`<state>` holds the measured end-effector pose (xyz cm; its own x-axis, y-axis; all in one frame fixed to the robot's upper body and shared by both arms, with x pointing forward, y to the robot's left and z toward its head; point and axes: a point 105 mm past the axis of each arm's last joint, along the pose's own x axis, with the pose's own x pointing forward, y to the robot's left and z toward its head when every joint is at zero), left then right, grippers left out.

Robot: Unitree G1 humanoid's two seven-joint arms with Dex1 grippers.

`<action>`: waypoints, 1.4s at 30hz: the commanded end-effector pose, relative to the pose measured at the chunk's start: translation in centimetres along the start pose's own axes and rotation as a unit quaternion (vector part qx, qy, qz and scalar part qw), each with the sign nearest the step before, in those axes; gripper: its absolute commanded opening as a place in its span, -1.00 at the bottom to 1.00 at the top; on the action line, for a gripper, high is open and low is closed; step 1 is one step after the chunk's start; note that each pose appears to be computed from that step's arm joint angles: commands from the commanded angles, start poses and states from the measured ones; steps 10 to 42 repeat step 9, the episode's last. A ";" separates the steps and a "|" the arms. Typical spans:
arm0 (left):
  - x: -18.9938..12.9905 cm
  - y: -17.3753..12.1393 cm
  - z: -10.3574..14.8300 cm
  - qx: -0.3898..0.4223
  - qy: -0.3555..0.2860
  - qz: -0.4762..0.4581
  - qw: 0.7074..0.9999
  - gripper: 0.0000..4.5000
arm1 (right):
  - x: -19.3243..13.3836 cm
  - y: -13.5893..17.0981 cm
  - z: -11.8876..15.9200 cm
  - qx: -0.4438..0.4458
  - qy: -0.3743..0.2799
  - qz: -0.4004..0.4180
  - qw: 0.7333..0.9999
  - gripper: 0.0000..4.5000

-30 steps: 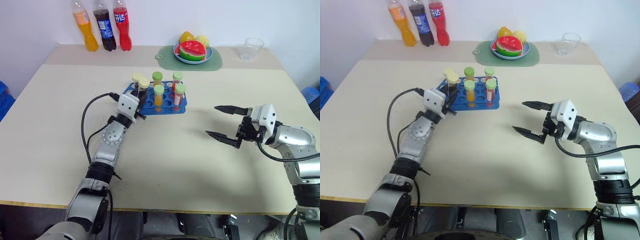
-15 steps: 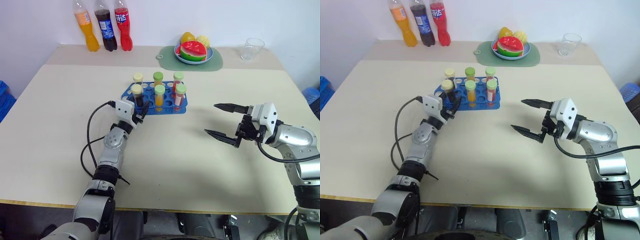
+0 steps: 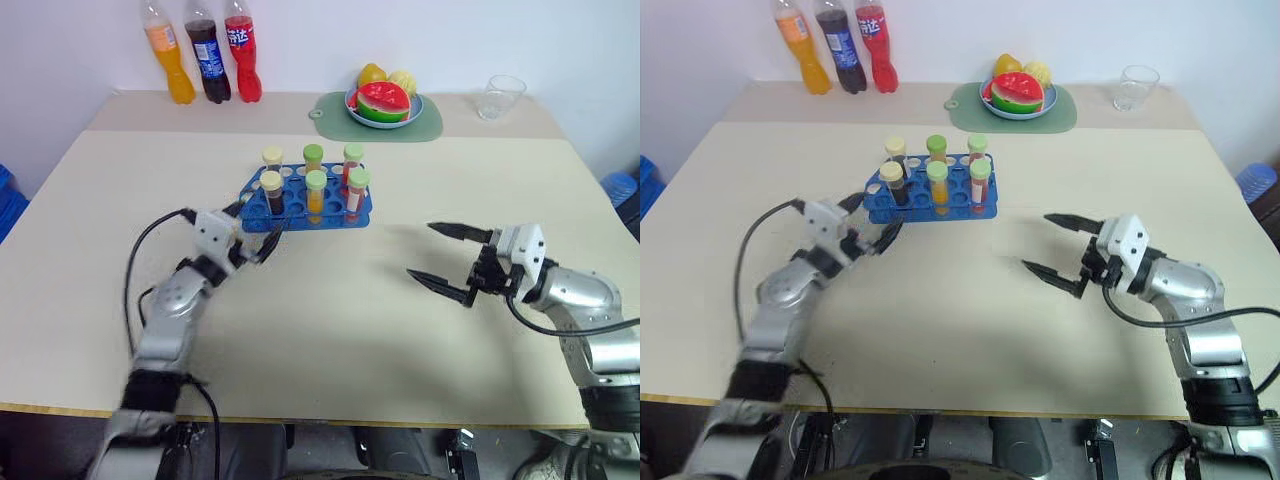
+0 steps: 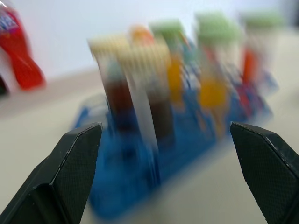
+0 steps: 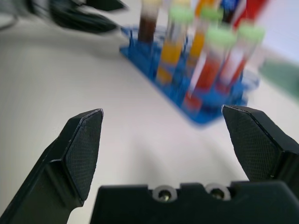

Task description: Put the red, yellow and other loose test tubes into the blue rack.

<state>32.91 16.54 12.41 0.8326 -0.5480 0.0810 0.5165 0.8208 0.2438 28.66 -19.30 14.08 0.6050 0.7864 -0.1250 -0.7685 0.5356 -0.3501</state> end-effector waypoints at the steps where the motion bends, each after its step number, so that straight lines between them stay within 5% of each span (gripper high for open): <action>1: -2.9 0.9 1.7 0.006 0.004 -0.024 1.000 0.98 | -1.5 -0.7 0.6 -0.001 -0.005 -0.058 0.998 1.00; 9: -8.0 2.3 2.9 0.004 0.060 -0.039 0.997 0.98 | -4.4 -0.5 -0.3 0.050 0.012 -0.158 0.986 1.00; 42: -8.0 2.3 2.9 0.004 0.060 -0.039 0.997 0.98 | -4.4 -0.5 -0.3 0.050 0.012 -0.158 0.986 1.00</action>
